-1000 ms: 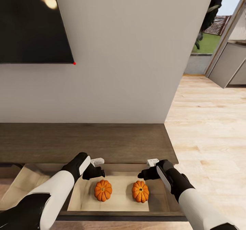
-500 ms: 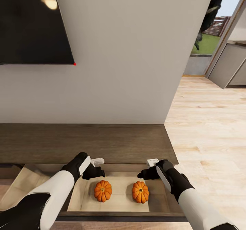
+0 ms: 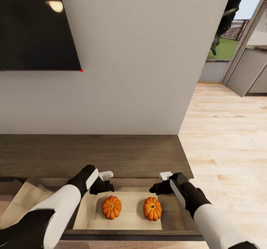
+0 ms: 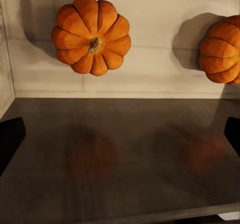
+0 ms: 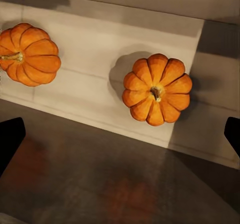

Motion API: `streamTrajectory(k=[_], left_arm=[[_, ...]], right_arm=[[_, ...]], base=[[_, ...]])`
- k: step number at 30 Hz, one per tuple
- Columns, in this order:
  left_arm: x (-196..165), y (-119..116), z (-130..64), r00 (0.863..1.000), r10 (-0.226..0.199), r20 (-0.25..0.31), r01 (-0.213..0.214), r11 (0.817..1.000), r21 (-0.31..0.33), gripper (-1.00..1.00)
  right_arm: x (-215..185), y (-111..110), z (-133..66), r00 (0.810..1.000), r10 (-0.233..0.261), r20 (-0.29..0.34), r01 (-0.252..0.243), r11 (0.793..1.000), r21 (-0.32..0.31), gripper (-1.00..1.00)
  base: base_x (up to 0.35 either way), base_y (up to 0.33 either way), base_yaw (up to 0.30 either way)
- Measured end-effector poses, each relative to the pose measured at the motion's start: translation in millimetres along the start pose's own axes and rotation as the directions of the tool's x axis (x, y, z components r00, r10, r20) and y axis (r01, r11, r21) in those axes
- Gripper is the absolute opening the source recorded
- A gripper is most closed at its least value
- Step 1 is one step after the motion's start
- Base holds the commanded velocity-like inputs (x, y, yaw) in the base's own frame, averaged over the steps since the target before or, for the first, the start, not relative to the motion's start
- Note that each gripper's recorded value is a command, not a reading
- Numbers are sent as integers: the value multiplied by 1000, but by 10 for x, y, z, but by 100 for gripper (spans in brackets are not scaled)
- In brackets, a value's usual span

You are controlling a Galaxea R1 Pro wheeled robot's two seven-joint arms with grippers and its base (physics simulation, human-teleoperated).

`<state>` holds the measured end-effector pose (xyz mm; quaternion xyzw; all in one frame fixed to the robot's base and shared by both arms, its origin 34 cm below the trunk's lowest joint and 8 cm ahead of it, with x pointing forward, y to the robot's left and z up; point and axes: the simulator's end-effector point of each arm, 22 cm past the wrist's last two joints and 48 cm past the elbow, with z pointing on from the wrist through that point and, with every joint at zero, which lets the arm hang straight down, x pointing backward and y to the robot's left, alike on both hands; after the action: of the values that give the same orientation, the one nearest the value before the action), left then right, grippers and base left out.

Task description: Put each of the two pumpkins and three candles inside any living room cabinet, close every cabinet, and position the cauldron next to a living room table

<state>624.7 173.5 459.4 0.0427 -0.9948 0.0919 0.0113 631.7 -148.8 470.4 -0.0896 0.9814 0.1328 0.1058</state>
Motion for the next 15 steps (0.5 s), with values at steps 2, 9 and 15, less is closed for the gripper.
streamTrajectory(k=[2, 9, 15], left_arm=[[-7, -2, -15, 1000, 1, 3, -1, 1000, 0, 100], [-34, -16, -70, 1000, 2, 14, -2, 1000, 1, 100], [-58, -26, -120, 1000, 4, 24, -4, 1000, 1, 100]], right_arm=[[-10, 0, -13, 1000, -1, 3, 1, 1000, 1, 100], [-53, 11, -61, 1000, -5, 15, 5, 1000, 2, 100], [-91, 27, -103, 1000, -9, 25, 9, 1000, 3, 100]], base=[[0, 0, 0], [0, 0, 0], [0, 0, 0]])
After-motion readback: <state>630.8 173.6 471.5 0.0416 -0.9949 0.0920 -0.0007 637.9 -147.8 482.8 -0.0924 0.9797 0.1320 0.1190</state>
